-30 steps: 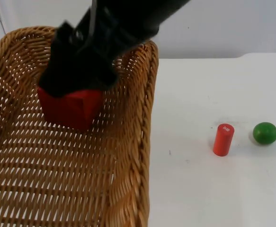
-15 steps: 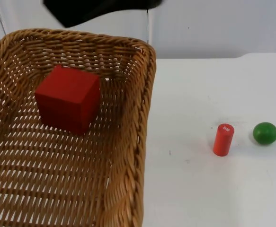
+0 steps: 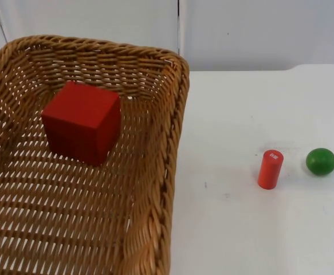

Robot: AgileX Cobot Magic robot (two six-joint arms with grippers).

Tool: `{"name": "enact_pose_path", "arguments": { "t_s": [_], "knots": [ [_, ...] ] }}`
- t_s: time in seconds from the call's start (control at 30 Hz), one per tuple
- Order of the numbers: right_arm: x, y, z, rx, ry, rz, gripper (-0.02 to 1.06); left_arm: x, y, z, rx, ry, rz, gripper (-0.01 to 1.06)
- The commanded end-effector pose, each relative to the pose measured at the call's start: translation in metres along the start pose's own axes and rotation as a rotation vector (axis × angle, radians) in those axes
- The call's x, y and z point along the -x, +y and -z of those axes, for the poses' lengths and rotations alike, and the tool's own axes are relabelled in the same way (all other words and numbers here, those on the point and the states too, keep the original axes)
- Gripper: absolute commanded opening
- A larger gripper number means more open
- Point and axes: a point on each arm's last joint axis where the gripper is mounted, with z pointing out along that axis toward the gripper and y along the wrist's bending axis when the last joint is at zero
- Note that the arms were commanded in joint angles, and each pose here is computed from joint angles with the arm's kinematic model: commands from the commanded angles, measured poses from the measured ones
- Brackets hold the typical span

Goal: Pick up the basket with the left hand and place the object to the left of the red cylinder into the basket with the right hand.

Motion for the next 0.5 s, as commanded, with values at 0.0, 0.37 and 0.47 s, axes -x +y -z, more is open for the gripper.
{"name": "enact_pose_path", "arguments": {
  "t_s": [0.0,0.37,0.47],
  "knots": [
    [-0.002,0.004,0.009,0.009,-0.001,-0.007,1.00,-0.001,-0.004,0.002,-0.029,-0.018,-0.004,0.00],
    [-0.023,0.011,0.040,-0.096,-0.060,-0.017,1.00,-0.001,-0.004,0.002,-0.028,-0.020,-0.013,0.00],
    [-0.026,0.013,0.046,-0.106,-0.075,-0.016,1.00,-0.001,-0.004,0.002,-0.028,-0.020,-0.013,0.00]
  ]
}}
